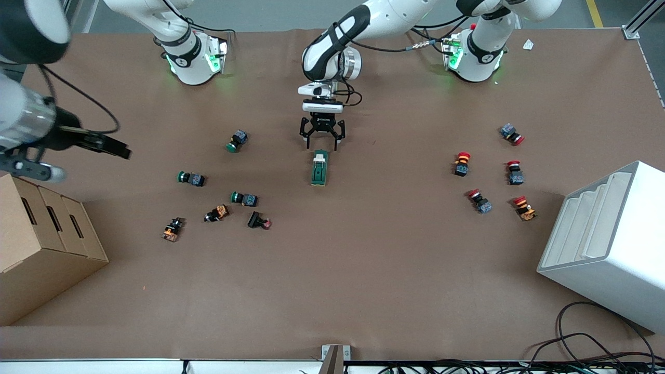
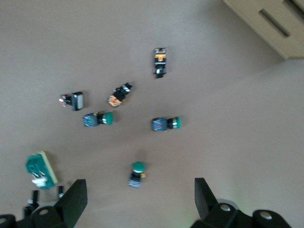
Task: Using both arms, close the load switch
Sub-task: 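Reach the right gripper to the white switch handle while the left gripper holds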
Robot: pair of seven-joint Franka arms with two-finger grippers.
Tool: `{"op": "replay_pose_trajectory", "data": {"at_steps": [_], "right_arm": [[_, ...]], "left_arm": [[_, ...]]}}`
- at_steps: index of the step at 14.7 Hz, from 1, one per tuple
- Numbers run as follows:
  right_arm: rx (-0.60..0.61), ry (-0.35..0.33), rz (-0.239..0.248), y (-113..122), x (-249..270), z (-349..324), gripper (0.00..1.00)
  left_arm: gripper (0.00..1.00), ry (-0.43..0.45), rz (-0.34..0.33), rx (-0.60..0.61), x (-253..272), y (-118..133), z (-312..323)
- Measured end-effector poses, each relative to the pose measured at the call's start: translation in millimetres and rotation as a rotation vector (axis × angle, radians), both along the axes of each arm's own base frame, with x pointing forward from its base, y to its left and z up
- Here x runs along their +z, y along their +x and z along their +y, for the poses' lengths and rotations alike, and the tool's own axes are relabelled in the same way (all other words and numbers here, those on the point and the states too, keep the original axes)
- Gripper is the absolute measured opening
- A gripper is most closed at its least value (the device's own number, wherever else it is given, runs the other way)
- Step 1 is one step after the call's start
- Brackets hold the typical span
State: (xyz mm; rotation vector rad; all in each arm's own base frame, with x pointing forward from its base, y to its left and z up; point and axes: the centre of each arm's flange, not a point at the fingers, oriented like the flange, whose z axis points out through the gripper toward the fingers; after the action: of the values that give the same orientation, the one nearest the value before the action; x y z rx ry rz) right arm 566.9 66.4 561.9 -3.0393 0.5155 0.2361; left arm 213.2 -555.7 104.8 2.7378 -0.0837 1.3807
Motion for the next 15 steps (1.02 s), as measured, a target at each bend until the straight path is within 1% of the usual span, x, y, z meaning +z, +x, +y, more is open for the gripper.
{"op": "replay_pose_trajectory", "data": {"at_steps": [3, 5, 7, 11, 15], "right_arm": [[-0.15, 0.003, -0.01, -3.9, -37.5, 68.4, 1.0], [-0.221, 0.003, -0.031, -11.4, -68.5, 112.5, 1.0], [-0.281, 0.019, -0.056, -26.2, -101.8, 161.4, 1.0], [-0.373, 0.034, -0.085, -65.1, -173.5, 262.0, 1.0], [-0.456, 0.055, -0.116, -93.5, -242.6, 336.1, 1.0]], "left_arm": [[1.0, 0.025, -0.043, -0.016, -15.4, 0.8, 4.7], [1.0, 0.019, -0.059, -0.011, -17.4, -1.0, 4.5], [1.0, 0.007, -0.074, -0.002, -18.9, -3.0, 4.1], [1.0, 0.01, -0.093, 0.0, -21.7, -7.0, 3.4], [1.0, 0.015, -0.102, -0.002, -23.1, -9.3, 3.2]]}}
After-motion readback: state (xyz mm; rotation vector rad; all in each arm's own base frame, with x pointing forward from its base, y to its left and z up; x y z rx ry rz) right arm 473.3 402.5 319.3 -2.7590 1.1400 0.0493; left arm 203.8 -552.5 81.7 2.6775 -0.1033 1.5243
